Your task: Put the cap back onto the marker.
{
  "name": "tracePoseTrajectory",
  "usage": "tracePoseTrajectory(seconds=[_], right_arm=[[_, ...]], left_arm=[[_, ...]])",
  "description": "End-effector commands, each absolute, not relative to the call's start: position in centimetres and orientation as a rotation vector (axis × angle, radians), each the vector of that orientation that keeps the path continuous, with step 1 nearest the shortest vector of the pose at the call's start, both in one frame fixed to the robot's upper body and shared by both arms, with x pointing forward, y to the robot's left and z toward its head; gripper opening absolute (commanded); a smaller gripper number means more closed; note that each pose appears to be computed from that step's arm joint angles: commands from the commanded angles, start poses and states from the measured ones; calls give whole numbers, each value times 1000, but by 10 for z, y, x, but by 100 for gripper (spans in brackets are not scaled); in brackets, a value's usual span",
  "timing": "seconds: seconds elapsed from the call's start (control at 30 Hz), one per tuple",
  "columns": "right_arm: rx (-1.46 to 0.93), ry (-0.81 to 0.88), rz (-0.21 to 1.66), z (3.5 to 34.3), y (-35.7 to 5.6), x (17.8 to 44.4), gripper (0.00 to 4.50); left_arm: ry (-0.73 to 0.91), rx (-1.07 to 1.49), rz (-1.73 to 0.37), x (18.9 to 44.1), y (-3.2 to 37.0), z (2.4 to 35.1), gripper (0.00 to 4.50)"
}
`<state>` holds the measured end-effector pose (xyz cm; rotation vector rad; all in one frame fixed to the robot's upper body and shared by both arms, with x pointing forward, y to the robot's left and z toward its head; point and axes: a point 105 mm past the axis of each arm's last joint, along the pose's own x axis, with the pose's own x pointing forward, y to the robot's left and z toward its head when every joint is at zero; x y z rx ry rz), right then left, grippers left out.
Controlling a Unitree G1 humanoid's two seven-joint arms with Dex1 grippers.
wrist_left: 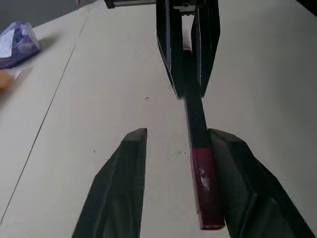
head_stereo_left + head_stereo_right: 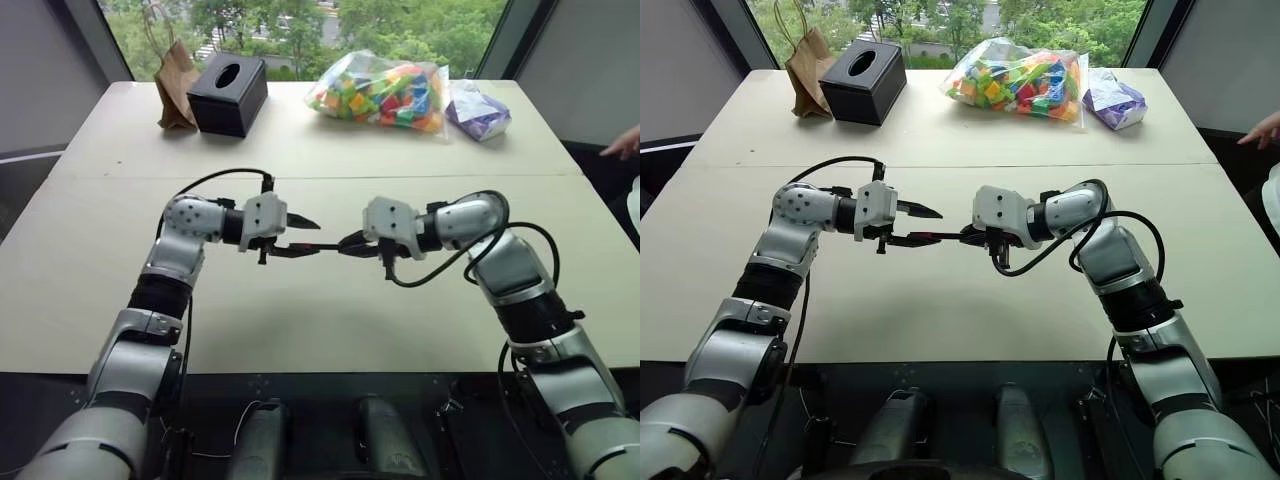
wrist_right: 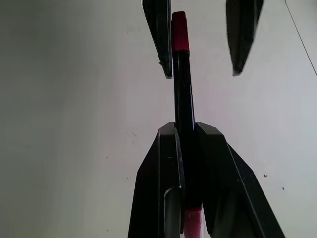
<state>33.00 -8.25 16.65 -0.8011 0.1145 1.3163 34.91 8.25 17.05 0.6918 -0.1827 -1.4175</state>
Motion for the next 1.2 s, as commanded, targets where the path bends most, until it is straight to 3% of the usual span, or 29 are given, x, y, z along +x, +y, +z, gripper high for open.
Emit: tracePoseTrajectory(seconds=[0.03,0.07,0.2,0.43,0.63,0.97,1.2], right_arm=[[-812,87,1269,178,-100,331,0],[-811,93,1250,179,-106,333,0],[-792,112,1123,185,-136,340,0],[-716,78,651,199,-200,366,0],[-529,141,271,183,-261,361,0],[-278,248,-80,148,-303,328,0],[-159,299,-142,131,-304,326,0]], left_arm=[[-230,677,-1363,346,92,183,406],[-230,673,-1352,345,93,183,444],[-233,609,-1303,345,96,187,444],[-224,486,-1229,348,94,189,444],[-215,423,-1208,350,89,191,444],[-203,378,-1205,355,85,194,444],[-200,382,-1219,355,82,194,444]])
